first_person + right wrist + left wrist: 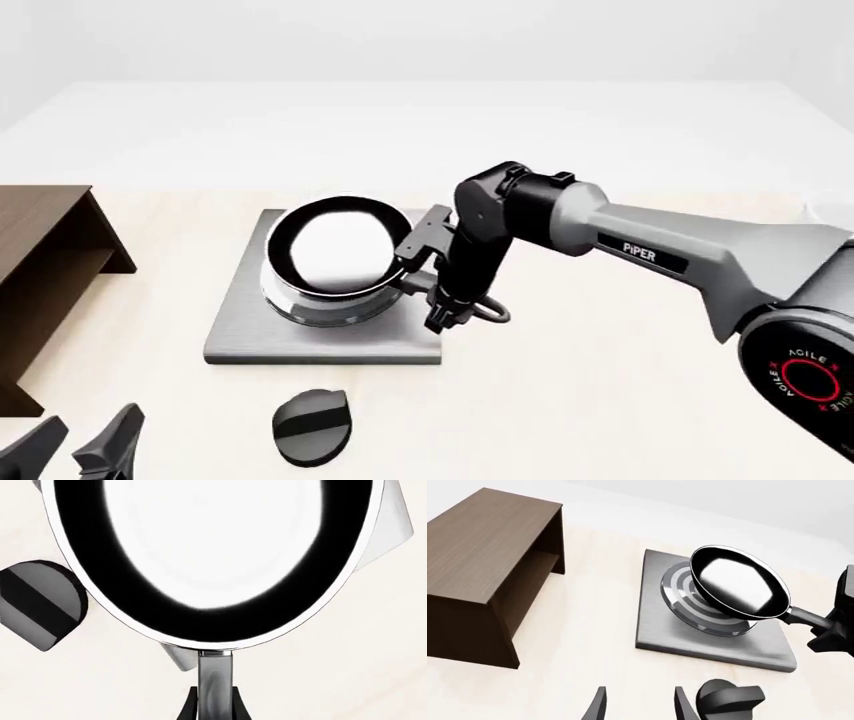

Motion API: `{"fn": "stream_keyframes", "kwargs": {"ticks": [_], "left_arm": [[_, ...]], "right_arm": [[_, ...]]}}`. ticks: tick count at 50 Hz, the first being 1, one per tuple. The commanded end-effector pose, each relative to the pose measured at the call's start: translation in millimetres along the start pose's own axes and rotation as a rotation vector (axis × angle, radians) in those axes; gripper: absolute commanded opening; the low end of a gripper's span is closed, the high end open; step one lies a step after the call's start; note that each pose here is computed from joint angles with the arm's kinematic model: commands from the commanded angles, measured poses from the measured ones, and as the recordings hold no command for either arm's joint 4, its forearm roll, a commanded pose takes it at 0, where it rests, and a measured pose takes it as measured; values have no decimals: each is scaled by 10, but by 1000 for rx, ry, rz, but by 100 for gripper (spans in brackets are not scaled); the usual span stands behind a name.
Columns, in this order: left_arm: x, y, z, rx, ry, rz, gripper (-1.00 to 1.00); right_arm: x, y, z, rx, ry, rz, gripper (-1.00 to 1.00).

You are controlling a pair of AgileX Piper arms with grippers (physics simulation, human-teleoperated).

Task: Turn on the stove and put the frying pan on it.

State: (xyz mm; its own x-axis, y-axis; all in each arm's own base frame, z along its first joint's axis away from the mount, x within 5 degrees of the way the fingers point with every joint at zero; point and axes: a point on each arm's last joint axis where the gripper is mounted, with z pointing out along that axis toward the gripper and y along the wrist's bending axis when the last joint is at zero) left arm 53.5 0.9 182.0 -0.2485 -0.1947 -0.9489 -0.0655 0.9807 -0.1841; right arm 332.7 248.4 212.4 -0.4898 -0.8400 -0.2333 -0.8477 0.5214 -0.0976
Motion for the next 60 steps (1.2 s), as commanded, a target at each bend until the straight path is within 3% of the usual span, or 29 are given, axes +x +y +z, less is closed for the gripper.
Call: {"fn": "stream_keyframes", "kwargs": {"ticks": [1, 28, 54, 55, 60], "left_arm": [[0, 1, 0, -1, 0, -2, 100], [-2, 1, 0, -2, -3, -5, 100], [-3, 1, 0, -3, -3, -9, 100], [-3, 2, 0, -3, -3, -9, 100], [-3, 2, 0, -4, -3, -10, 100]], "right_arm": [[-47, -61, 16, 12, -28, 20, -100], [-71, -134, 234, 7, -6, 49, -100], [-154, -51, 357, -4, 4, 65, -100], [-150, -57, 359, -3, 4, 65, 100], [-148, -63, 305, -1, -3, 70, 100]]}}
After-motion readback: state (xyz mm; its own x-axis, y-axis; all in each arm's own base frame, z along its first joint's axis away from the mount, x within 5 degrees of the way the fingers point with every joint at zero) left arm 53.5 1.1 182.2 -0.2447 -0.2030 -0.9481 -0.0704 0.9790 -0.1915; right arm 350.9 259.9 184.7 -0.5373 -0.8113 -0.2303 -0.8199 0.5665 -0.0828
